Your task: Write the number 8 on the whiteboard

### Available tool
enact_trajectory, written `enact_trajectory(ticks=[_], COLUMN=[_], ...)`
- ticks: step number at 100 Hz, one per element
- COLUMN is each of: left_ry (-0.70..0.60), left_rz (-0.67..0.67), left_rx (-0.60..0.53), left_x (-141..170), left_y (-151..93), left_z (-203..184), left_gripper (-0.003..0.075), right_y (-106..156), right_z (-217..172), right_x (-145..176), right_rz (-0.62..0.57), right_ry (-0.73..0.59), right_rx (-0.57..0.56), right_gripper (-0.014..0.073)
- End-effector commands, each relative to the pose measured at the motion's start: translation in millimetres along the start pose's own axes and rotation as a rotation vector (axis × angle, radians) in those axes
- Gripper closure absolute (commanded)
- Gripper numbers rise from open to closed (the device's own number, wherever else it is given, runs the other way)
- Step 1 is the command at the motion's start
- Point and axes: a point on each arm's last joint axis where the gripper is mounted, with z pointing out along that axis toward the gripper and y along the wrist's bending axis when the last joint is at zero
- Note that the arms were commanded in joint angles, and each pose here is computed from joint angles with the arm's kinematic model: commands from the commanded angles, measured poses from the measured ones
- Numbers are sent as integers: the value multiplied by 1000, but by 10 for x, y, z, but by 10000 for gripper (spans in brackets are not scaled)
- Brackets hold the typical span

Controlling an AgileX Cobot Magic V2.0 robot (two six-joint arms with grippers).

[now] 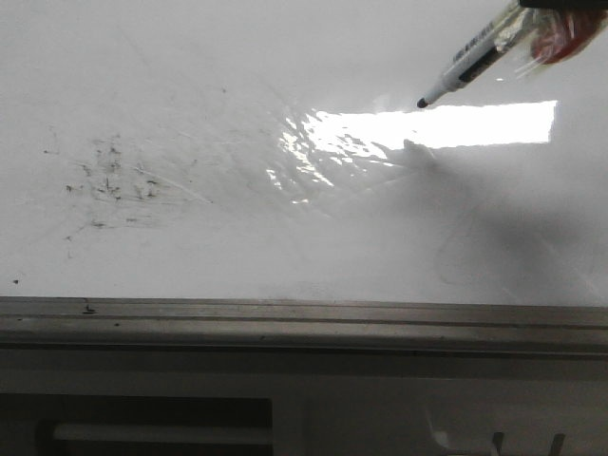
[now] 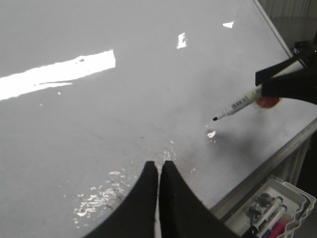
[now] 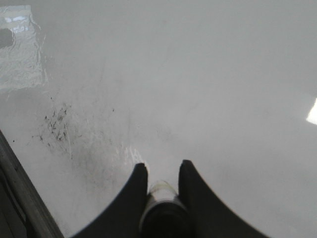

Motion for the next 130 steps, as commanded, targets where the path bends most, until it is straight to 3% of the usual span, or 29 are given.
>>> enact_trajectory(ticks=[1,52,84,130], left_ry=[-15,11,11,10], left_rz=[-43,-50,-48,-48], left_rx=[0,24,24,22], left_x=[-31,33,33,32], left_y=[4,-15,-15,-13], left_z=[9,19,19,19], left_gripper=[741,741,741,741], right_y=[-40,-29,-74,53], right_z=[44,167,258,236], right_x=[-164,-124,-15,81], right_rz=[-24,-140,-108,-108], right_ry=[-125,-99,-24,99], right_rx=[31,30,50,-48], right_gripper=[638,638,638,638])
